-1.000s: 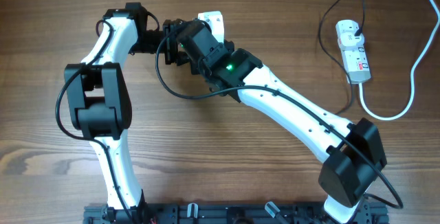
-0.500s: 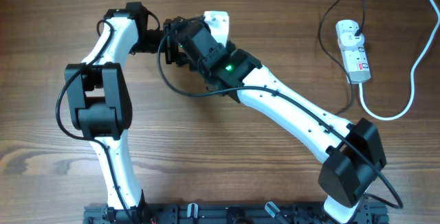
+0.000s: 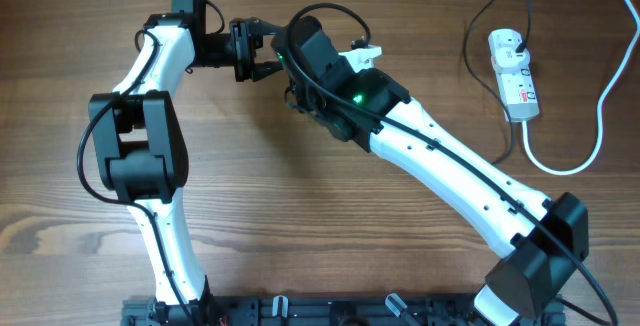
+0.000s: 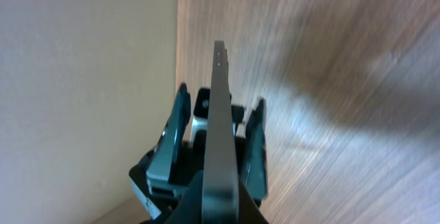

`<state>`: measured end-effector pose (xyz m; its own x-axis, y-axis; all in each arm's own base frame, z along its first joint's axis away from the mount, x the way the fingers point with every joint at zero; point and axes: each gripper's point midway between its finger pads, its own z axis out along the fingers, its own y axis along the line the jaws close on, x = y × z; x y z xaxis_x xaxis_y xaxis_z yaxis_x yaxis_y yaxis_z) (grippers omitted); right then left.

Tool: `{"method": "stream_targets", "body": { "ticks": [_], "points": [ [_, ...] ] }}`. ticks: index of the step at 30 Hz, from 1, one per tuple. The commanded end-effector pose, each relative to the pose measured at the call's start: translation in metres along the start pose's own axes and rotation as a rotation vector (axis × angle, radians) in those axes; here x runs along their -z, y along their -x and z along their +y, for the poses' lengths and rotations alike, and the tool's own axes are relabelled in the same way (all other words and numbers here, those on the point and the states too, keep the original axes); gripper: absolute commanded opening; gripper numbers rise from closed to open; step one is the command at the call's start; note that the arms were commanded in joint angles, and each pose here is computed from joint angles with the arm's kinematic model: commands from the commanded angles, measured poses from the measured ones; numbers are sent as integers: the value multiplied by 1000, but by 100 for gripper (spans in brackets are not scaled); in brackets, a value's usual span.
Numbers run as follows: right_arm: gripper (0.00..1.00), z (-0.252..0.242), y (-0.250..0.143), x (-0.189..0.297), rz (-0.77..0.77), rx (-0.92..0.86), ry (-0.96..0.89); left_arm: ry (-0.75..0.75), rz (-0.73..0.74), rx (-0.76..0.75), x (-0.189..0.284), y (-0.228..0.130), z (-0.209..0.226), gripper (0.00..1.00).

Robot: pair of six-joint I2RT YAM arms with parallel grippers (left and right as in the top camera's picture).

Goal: Plug charger to phone and switch on socket

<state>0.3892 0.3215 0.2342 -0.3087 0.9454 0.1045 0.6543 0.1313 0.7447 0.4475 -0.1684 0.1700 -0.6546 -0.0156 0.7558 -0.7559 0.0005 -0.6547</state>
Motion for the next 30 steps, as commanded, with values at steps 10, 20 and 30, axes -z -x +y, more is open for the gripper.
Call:
{"method": "stream_targets", "body": {
  "ticks": [10, 20, 30],
  "points": [
    [4, 5, 7, -17, -75, -108, 50, -7, 17, 117, -1, -9, -7, 54],
    [4, -8, 3, -26, -74, -87, 12, -7, 17, 140, -1, -9, -7, 42],
    [4, -13, -1, -32, -72, -77, 1, 5, 26, 149, -7, -13, -5, 33]
  ]
}}
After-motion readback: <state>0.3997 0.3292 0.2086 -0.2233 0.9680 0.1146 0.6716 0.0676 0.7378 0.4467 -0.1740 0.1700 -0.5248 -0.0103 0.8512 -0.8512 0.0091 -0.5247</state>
